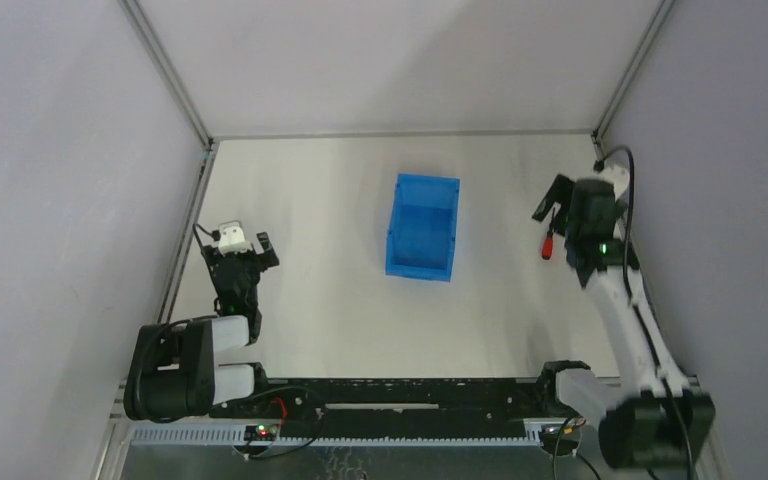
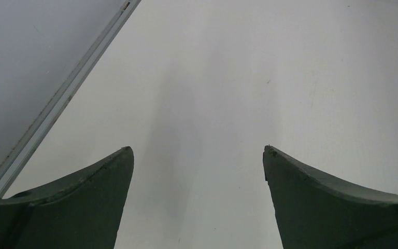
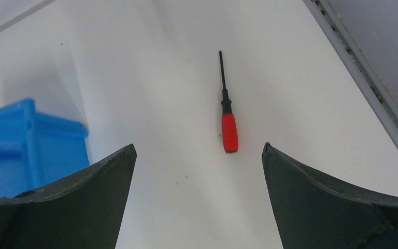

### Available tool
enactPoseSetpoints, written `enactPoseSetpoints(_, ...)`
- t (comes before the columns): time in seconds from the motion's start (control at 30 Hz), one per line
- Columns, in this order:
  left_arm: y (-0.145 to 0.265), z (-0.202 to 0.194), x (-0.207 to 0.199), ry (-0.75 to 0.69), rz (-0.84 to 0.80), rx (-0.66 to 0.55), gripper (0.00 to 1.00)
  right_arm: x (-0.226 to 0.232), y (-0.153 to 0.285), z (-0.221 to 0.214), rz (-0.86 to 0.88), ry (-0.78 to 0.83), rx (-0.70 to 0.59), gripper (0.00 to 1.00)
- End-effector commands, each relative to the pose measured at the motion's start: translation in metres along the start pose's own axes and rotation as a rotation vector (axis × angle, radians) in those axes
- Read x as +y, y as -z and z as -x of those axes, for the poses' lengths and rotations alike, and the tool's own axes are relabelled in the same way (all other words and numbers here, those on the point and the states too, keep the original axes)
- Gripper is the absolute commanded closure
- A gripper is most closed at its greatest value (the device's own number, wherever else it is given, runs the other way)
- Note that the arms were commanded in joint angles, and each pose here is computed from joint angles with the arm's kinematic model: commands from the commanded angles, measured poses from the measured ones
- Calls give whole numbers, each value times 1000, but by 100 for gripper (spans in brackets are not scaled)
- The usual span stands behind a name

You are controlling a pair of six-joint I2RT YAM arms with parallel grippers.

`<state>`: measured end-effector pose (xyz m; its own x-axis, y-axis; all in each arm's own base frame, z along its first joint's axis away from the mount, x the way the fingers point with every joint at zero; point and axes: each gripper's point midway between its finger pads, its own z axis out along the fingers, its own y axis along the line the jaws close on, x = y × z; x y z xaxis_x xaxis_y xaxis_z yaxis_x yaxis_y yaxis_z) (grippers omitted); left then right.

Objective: Put the screwdriver in the bin

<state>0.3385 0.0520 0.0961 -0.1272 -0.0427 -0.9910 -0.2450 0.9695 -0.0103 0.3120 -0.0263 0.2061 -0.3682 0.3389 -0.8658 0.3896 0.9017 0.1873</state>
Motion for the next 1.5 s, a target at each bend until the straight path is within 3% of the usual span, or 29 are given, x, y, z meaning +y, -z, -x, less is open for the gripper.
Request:
enactPoseSetpoints(0.0, -9, 41, -3, 20, -10, -126, 0, 0, -40, -12, -27, 56, 250, 1)
enactPoseSetpoints(0.33, -9, 41, -4, 20, -12, -124, 0, -21, -121, -56, -111, 195, 513, 3)
enactPoseSetpoints(0.63, -9, 40, -3, 20, -10, -124, 0, -34, -157, -124, -95, 169, 713, 21)
enactPoseSetpoints(0.77, -9, 40, -4, 20, -11, -123, 0, -37, -161, -134, -100, 170, 736, 42)
enactPoseSetpoints(0.87, -9, 41, -3, 21, -10, -125, 0, -36, -162, -128, -90, 182, 715, 70)
enactPoseSetpoints(0.97, -9, 41, -4, 21, -11, -125, 0, -34, -159, -112, -81, 192, 671, 84)
enactPoseSetpoints(1.2, -9, 41, -4, 20, -11, -125, 0, -22, -123, -56, -62, 175, 581, 92)
enactPoseSetpoints(1.47, -9, 40, -3, 21, -9, -124, 0, 18, -58, 4, 31, 127, 463, 88)
